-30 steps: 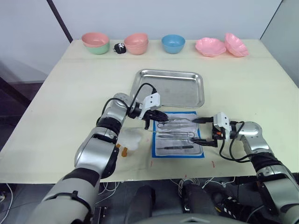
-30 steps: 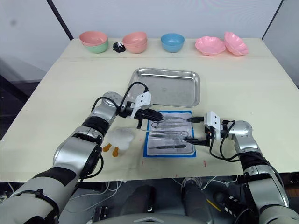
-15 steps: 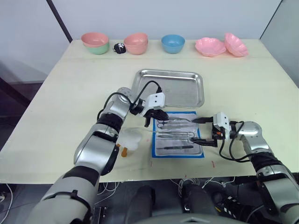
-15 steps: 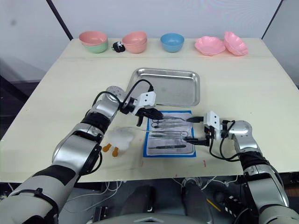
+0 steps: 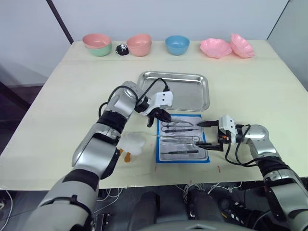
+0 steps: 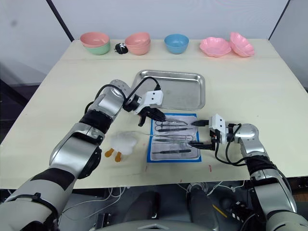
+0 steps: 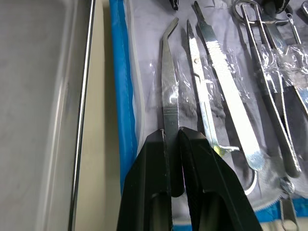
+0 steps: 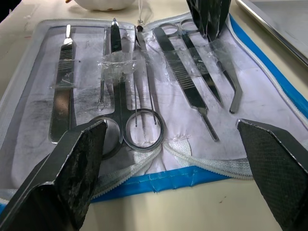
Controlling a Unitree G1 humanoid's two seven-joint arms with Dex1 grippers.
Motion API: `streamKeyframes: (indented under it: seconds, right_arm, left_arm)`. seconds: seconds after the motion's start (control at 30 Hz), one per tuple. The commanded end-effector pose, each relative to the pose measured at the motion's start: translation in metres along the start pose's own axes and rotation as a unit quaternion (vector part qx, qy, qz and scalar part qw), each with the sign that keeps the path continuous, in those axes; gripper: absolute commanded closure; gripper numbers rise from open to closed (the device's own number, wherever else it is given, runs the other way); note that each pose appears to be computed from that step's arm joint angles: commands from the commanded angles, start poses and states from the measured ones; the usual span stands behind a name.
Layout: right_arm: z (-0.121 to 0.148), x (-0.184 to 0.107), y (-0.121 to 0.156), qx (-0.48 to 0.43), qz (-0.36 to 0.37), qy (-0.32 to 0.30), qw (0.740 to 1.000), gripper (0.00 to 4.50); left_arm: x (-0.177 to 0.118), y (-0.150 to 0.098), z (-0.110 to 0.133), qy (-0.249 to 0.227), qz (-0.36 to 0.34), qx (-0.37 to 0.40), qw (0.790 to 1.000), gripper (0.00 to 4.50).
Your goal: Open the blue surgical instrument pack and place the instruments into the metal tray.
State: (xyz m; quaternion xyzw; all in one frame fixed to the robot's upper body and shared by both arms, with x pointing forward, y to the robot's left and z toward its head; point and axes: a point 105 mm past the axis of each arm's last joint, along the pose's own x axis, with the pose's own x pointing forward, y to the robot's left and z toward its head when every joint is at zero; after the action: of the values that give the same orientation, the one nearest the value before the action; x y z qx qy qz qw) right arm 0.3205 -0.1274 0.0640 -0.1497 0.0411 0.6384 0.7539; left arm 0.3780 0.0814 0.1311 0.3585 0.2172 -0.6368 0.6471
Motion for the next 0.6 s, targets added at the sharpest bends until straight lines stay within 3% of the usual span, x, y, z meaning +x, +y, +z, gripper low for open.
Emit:
streamKeyframes:
  seconds: [0.03, 0.6]
  right_arm:
    - [-0.038, 0.007, 0.023, 0.049, 0.034, 0.069, 0.996, 0.00]
    - [-0.038, 0.008, 0.022, 0.048, 0.033, 0.068, 0.996, 0.00]
  left_arm:
    - [-0.012, 0.005, 0.013, 0.005, 0.015, 0.019, 1.000, 4.44]
    - [-0.036, -0.001, 0.002, 0.019, 0.020, 0.005, 1.000, 4.44]
